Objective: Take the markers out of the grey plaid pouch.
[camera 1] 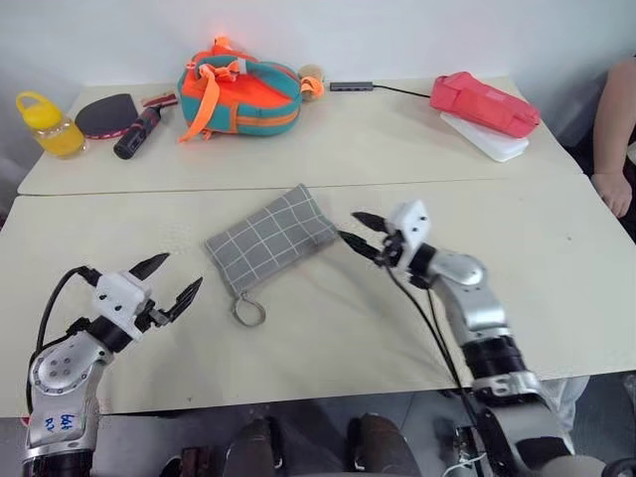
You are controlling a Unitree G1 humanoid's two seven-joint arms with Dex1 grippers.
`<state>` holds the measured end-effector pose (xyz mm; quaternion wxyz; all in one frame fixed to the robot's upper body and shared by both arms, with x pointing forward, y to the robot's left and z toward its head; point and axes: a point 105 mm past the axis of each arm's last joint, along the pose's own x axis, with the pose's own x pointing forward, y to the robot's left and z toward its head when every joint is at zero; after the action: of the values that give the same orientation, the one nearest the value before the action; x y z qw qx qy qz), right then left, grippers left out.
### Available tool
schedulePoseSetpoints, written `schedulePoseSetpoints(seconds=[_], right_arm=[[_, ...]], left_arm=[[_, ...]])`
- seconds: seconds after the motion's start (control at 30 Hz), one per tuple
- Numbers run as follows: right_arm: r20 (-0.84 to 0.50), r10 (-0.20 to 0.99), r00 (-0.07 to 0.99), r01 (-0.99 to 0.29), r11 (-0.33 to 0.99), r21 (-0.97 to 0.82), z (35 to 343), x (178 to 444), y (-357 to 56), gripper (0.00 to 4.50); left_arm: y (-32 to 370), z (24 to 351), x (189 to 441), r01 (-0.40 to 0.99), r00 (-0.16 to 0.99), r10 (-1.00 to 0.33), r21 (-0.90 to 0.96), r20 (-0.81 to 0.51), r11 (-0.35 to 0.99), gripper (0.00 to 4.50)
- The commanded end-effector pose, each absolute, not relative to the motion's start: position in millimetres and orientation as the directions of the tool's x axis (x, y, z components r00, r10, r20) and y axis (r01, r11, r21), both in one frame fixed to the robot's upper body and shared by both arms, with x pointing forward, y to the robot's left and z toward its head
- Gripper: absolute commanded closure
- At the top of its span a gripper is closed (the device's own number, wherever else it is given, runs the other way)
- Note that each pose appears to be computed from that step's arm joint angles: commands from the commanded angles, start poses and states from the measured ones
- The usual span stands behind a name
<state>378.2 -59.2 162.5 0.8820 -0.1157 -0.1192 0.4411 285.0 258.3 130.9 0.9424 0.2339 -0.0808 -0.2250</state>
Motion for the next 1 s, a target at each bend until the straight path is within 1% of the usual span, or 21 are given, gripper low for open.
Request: schedulePoseSetpoints(seconds=[0.03, 0.1, 0.13, 0.23, 0.3, 0.37, 0.43, 0.57, 0.7, 0.87, 1.0], right_arm=[[0.122, 0.787, 0.605, -0.713, 0.603, -0.356, 167.7, 390.6, -35.5, 3.68], [0.123, 0.742, 0.659, -0.671, 0.654, -0.35, 167.8, 403.2, -34.8, 4.39], [0.109, 0.726, 0.679, -0.655, 0.667, -0.356, 165.5, 408.3, -34.3, 4.48], [0.055, 0.705, 0.707, -0.632, 0.665, -0.397, 154.2, 416.2, -33.2, 4.48], [0.011, 0.716, 0.698, -0.655, 0.645, -0.394, 143.4, 415.1, -31.1, 4.48], [-0.048, 0.715, 0.698, -0.667, 0.623, -0.409, 127.9, 413.3, -32.4, 4.48], [-0.072, 0.712, 0.699, -0.671, 0.617, -0.411, 121.4, 412.1, -34.3, 4.48], [-0.059, 0.706, 0.706, -0.662, 0.628, -0.408, 125.9, 413.3, -38.7, 4.48], [-0.049, 0.696, 0.716, -0.652, 0.642, -0.404, 130.1, 415.3, -44.8, 4.48], [-0.046, 0.695, 0.717, -0.65, 0.645, -0.402, 130.0, 413.9, -46.5, 4.48], [-0.036, 0.698, 0.716, -0.651, 0.647, -0.398, 131.4, 411.8, -45.4, 4.48]], left_arm=[[260.0, 137.7, 289.3, 0.368, 0.876, -0.479, 0.563, 0.057, 0.74, 0.88], [259.3, 136.8, 290.4, 0.378, 0.866, -0.5, 0.614, 0.031, 0.693, 0.88], [259.7, 135.3, 290.4, 0.383, 0.861, -0.508, 0.639, 0.015, 0.667, 0.88], [257.2, 128.2, 289.2, 0.405, 0.84, -0.542, 0.71, -0.04, 0.576, 0.88], [249.7, 125.4, 287.1, 0.426, 0.813, -0.58, 0.734, -0.053, 0.529, 0.88], [241.0, 121.1, 286.6, 0.446, 0.781, -0.617, 0.775, -0.093, 0.448, 0.88], [234.9, 115.0, 285.9, 0.45, 0.752, -0.644, 0.823, -0.14, 0.347, 0.88], [229.7, 110.1, 293.2, 0.454, 0.741, -0.655, 0.829, -0.147, 0.327, 0.88], [223.6, 102.5, 305.2, 0.448, 0.732, -0.656, 0.855, -0.184, 0.26, 0.88], [216.4, 97.7, 316.0, 0.454, 0.722, -0.664, 0.857, -0.195, 0.242, 0.88], [205.5, 93.8, 318.3, 0.474, 0.686, -0.696, 0.856, -0.213, 0.205, 0.88]])
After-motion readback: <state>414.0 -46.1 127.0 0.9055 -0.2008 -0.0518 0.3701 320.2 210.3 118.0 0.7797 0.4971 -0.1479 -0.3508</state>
